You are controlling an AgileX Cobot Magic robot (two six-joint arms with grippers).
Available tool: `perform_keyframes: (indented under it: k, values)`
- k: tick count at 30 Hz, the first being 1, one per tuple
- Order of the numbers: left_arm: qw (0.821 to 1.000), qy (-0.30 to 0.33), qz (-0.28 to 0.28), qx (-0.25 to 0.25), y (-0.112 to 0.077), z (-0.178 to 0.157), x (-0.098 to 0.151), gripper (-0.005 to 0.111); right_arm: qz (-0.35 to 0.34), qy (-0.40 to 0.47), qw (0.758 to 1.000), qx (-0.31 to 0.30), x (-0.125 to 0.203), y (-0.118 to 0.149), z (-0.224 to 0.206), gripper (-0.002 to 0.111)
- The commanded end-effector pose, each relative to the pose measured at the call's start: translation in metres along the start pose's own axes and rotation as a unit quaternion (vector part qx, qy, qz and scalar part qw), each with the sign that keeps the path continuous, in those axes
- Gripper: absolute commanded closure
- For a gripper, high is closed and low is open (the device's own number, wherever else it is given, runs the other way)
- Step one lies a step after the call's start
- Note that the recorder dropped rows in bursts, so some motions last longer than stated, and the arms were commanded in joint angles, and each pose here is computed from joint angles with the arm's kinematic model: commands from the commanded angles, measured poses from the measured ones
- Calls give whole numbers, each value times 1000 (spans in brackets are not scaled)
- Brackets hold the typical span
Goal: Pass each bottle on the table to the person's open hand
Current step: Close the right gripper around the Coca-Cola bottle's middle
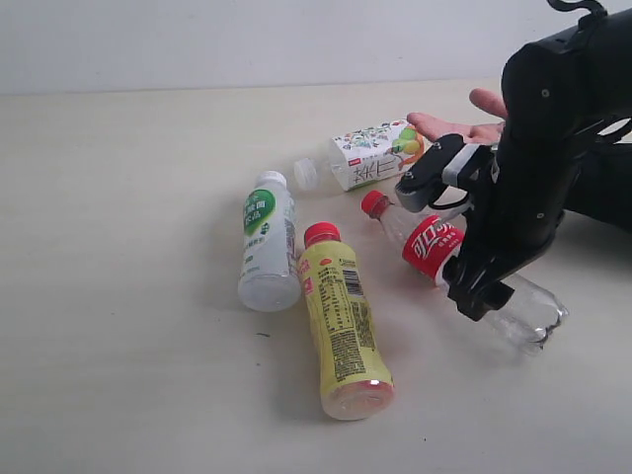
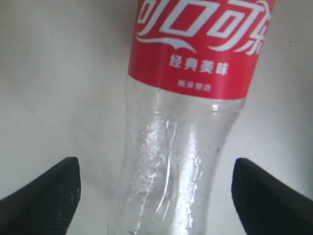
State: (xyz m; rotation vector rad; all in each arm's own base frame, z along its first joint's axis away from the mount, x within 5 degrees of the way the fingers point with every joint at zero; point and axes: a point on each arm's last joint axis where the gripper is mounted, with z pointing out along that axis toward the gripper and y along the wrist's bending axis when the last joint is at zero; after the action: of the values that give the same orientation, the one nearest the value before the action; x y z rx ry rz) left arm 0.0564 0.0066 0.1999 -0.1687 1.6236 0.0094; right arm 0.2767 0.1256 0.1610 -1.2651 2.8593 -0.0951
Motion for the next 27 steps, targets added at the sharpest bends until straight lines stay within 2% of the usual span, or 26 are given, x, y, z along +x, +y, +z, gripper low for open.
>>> perform_keyframes:
  k: [1, 17, 22, 27]
  values:
    - [1000, -5, -4, 0, 0, -1, -1, 100, 0, 0, 1000, 4, -4, -1, 5, 28]
    - [1000, -5, -4, 0, 0, -1, -1, 100, 21, 16, 1000, -4, -8, -1, 22, 31]
    - [1000, -5, -4, 0, 0, -1, -1, 100, 21, 16, 1000, -4, -8, -1, 22, 39]
    - [1000, -5, -4, 0, 0, -1, -1, 100, 30, 17, 999, -1, -7, -1, 22, 60]
